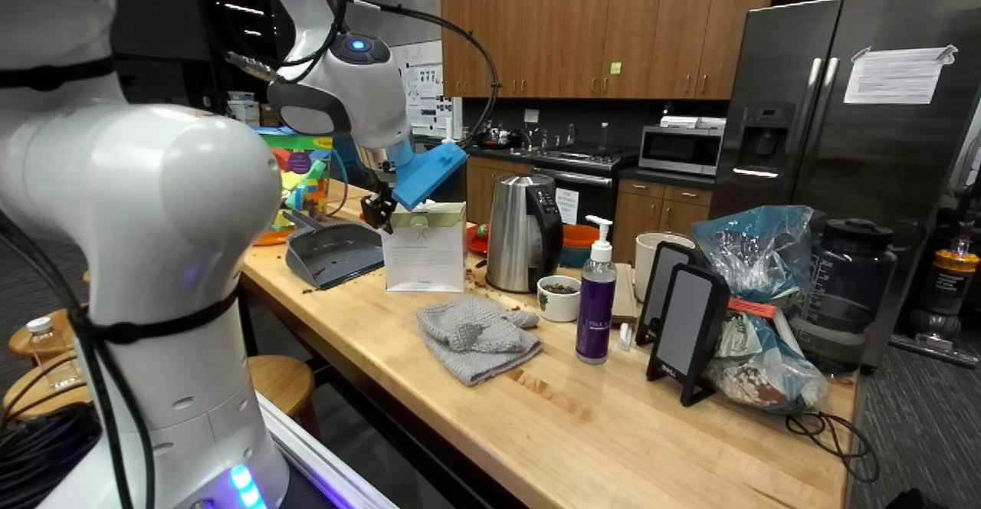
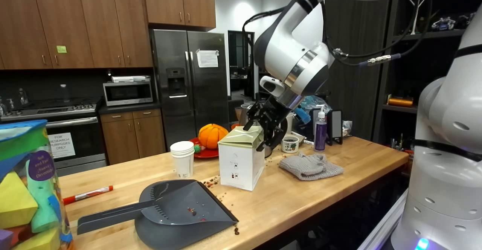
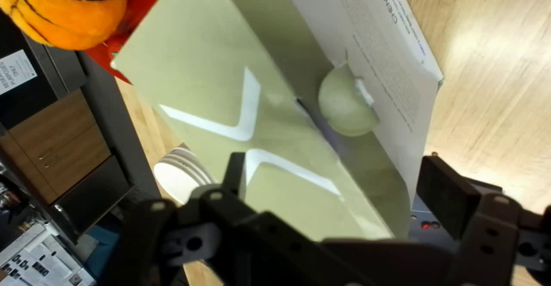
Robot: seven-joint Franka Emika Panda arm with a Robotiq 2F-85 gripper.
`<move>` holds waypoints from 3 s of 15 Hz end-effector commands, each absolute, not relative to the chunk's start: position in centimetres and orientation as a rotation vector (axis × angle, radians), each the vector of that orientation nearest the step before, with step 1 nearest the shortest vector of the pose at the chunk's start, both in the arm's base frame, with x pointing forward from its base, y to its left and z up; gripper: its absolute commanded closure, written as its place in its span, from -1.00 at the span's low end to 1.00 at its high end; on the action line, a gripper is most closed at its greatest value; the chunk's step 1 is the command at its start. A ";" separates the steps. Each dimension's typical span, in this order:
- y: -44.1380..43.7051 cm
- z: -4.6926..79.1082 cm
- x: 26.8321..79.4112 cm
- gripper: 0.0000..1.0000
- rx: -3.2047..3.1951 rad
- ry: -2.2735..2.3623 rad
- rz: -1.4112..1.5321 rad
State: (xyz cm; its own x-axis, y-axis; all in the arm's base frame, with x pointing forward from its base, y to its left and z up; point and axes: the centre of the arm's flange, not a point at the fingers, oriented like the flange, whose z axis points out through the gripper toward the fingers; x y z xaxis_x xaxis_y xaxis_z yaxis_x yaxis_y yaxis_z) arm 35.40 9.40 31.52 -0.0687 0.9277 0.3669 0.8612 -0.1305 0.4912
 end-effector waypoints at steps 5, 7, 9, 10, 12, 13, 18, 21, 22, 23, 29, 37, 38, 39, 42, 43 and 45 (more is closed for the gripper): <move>9.2 31.2 35.5 -1.00 2.082 1.979 0.955; 9.0 31.4 35.6 -1.00 2.075 1.949 0.940; 8.9 31.4 35.7 -1.00 2.063 1.958 0.915; 8.9 31.4 35.6 -1.00 2.060 1.979 0.903; 9.1 31.3 35.4 -1.00 2.044 2.027 0.887; 9.2 31.2 35.4 -1.00 2.025 2.059 0.874; 10.4 31.2 35.5 -1.00 1.817 2.203 0.756; 11.0 31.6 35.4 -1.00 1.718 2.233 0.718; 11.2 31.7 35.4 -1.00 1.692 2.237 0.708; 11.4 31.8 35.3 -1.00 1.674 2.238 0.701; 12.1 32.8 34.2 -1.00 1.588 2.203 0.676; 12.7 33.7 33.8 -1.00 1.519 2.163 0.673; 12.8 33.7 33.9 -1.00 1.514 2.141 0.677; 12.8 33.8 34.1 -1.00 1.506 2.122 0.680; 12.6 34.3 34.4 -1.00 1.483 2.064 0.677; 12.5 34.5 34.4 -1.00 1.475 2.052 0.682; 12.5 34.7 34.5 -1.00 1.460 2.039 0.696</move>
